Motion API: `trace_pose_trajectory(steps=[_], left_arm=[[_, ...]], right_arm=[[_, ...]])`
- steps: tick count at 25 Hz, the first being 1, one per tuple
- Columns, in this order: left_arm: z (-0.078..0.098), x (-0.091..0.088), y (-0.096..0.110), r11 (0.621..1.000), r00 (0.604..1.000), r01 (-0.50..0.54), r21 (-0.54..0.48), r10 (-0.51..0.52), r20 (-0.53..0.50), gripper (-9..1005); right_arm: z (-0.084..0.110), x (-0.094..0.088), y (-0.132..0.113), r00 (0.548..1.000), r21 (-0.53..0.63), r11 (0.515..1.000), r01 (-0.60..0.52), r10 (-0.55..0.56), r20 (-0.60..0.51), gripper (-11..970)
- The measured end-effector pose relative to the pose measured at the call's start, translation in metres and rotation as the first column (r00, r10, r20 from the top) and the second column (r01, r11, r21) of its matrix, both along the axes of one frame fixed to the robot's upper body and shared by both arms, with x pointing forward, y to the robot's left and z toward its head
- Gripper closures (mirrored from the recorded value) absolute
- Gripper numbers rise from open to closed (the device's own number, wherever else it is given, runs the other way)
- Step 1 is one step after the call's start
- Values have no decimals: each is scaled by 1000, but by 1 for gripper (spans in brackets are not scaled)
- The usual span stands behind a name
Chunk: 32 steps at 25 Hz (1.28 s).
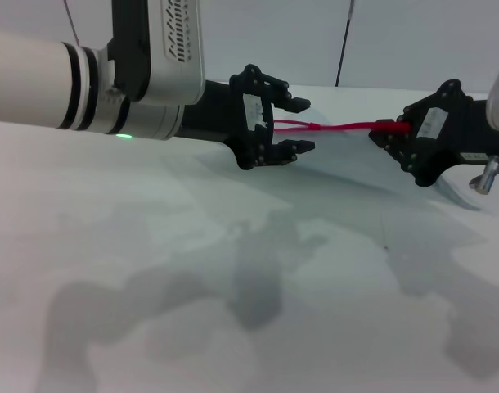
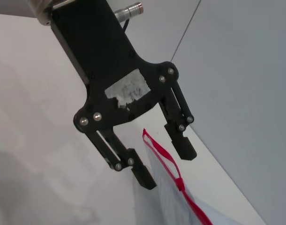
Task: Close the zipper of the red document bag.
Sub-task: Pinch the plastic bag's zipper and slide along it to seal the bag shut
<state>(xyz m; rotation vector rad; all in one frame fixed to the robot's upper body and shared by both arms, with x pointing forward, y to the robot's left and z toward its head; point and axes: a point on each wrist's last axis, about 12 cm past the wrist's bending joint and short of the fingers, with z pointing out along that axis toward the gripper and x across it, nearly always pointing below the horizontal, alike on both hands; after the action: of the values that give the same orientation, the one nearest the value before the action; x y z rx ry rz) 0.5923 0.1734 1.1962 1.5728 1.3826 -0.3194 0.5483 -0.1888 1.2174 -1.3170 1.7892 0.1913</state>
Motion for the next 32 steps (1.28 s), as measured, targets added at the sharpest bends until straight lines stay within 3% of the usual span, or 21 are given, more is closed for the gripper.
trace_pose_trajectory(steps=[32], left_arm=[[-7, 8, 6, 999, 1000, -14, -52, 15, 3, 573]], right_arm=[[6, -5, 3, 1000, -2, 1000, -18, 18, 16, 912]])
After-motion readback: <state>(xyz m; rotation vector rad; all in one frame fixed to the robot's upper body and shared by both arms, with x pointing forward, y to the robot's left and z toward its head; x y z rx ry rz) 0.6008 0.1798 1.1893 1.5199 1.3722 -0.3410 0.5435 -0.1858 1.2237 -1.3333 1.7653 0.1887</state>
